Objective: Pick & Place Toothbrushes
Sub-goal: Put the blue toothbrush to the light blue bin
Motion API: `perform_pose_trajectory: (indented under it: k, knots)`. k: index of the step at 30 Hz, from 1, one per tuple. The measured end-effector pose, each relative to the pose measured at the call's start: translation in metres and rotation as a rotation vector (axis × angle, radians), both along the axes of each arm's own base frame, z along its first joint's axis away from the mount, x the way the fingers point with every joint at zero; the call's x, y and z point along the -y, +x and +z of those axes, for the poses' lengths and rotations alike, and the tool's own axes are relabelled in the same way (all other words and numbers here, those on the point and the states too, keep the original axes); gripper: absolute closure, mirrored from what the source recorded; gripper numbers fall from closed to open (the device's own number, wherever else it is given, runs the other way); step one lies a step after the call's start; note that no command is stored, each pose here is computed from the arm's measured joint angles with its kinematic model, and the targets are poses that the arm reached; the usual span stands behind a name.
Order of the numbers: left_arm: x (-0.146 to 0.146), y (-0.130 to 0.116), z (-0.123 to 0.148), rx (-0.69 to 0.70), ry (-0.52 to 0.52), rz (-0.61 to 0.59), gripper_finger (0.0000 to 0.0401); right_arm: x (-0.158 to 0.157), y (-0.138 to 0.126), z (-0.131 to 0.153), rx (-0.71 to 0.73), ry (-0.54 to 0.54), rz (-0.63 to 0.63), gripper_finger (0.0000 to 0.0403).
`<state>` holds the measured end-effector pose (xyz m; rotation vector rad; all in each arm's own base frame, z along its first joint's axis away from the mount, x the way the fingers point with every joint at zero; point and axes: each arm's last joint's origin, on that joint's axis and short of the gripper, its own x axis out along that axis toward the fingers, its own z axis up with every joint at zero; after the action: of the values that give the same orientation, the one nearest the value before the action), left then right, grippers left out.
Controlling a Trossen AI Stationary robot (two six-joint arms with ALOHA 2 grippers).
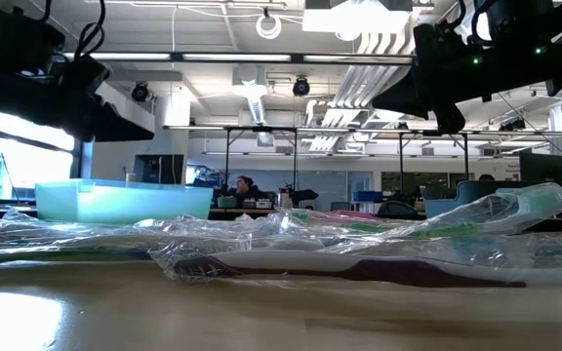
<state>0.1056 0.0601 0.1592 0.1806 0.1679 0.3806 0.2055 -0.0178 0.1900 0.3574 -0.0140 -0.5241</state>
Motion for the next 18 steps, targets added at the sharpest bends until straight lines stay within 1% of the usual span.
perform_pose_trajectory:
  k: [6, 9, 13, 18]
  knots:
    - [-0.003, -0.002, 0.0, 0.02, -0.047, 0.008, 0.0401, -0.001, 0.001, 0.001, 0.016, 0.011, 0.04, 0.0401]
    - [-0.003, -0.002, 0.0, 0.022, -0.052, 0.005, 0.0401, -0.002, 0.002, 0.005, 0.033, 0.012, 0.063, 0.0401]
    - [-0.003, -0.002, 0.002, 0.028, -0.052, 0.006, 0.0401, -0.007, 0.01, 0.019, 0.049, -0.015, 0.102, 0.0401]
    - [-0.003, -0.002, 0.003, 0.043, -0.078, 0.01, 0.0401, -0.017, 0.026, 0.041, -0.006, -0.06, 0.151, 0.0401]
